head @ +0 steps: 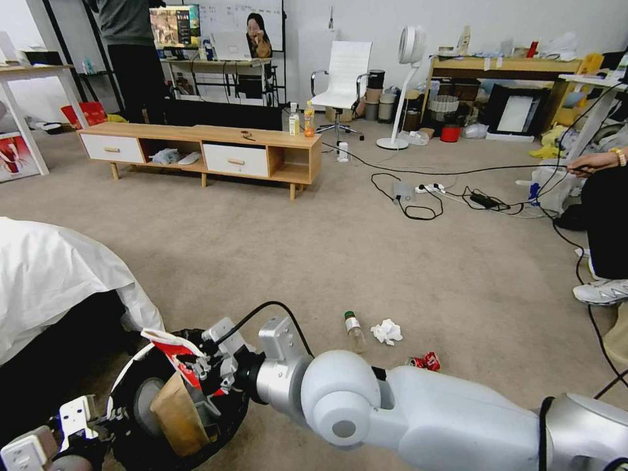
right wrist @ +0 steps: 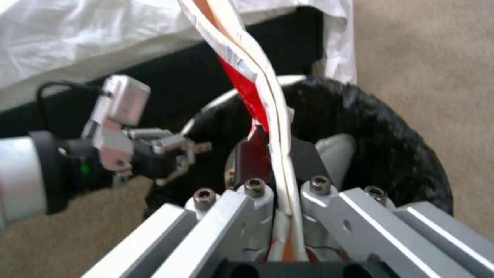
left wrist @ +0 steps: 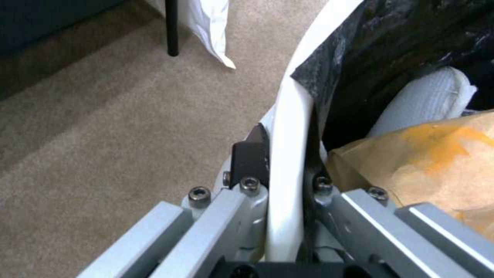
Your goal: Pick up the trash bin and place the garbage on the floor into it.
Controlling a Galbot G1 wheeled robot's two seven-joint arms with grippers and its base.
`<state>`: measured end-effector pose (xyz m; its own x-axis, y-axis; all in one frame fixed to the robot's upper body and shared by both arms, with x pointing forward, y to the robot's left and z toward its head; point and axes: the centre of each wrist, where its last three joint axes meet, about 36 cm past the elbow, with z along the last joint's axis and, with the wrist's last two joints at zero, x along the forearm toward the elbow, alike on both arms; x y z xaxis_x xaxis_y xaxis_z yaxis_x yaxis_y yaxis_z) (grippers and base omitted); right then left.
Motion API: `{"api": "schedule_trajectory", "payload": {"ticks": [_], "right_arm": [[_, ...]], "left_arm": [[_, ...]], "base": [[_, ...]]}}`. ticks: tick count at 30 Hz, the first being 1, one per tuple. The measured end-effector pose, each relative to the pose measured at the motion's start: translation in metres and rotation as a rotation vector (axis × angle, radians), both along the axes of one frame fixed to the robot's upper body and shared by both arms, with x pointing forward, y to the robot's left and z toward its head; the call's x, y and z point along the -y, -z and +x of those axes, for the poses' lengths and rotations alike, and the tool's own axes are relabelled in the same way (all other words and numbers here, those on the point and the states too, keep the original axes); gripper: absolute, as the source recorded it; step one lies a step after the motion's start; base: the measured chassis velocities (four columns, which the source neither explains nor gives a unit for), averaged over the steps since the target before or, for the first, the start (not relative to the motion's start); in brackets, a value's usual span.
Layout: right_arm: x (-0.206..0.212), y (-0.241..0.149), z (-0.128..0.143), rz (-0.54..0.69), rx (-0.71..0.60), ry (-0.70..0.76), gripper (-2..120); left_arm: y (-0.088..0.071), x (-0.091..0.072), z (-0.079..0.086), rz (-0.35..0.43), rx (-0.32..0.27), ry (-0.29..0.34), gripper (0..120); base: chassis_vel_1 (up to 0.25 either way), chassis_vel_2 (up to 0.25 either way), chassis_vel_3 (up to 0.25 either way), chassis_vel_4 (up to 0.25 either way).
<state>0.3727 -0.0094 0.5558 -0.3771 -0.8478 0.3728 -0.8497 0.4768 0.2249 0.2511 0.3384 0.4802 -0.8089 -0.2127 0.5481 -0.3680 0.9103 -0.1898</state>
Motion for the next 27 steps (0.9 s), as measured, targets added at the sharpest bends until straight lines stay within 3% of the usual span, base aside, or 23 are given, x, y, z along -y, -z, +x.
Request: {"api": "schedule_trajectory", "payload": {"ticks": [27], "right_arm": [[0.007, 0.067, 0.016, -0.115, -0.059, 0.120, 1]], "left_arm": [[0.006, 0.000, 0.004, -0.012, -0.010, 0.004, 2]], "base": [[0.000, 0.000, 0.000, 0.000]]}}
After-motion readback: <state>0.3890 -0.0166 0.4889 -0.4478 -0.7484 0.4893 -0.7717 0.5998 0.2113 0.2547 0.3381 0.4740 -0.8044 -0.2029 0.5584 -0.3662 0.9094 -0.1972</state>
